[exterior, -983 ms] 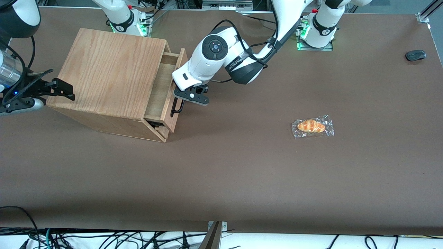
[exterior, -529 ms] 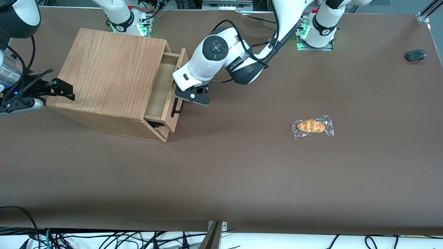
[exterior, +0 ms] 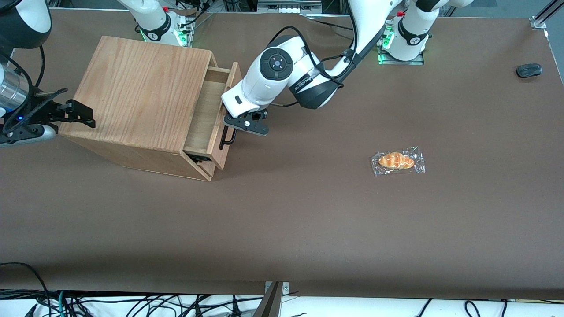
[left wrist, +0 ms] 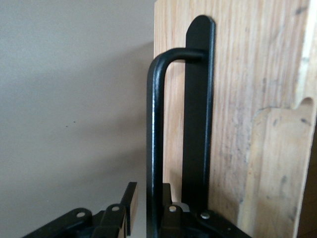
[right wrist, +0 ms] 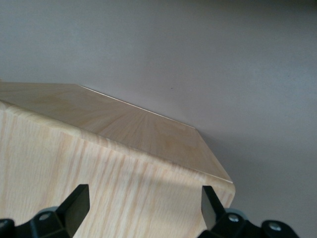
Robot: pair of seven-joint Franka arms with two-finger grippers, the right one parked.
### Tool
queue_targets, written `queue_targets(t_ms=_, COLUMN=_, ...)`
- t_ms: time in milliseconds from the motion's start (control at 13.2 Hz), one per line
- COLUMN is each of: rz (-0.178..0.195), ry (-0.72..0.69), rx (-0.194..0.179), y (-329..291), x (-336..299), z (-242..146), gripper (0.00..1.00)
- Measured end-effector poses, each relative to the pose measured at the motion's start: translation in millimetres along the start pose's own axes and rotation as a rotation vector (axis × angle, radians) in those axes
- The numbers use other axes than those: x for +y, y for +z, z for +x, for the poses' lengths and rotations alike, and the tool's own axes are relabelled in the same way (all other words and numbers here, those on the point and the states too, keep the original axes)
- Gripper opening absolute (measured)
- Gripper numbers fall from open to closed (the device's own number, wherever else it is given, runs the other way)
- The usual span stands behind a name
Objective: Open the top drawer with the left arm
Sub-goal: 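Pull the handle with the left gripper, sliding the drawer out of the cabinet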
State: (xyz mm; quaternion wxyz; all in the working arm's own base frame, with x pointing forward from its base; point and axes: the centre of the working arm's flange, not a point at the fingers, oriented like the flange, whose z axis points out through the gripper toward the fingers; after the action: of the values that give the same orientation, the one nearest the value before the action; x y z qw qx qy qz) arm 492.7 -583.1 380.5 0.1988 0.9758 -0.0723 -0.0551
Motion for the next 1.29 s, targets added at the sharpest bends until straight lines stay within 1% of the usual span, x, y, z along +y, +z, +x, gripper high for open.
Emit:
queue_targets(t_ms=302, rz=0.007, ry=0.026, rx=-0.008, y=-10, x=-21, z=16, gripper=0.25)
queue_targets(t_ms=1285, rz=0.005, ry=0.03, rx=-0.026, y=-13, x=-29, z=20, gripper=0.25)
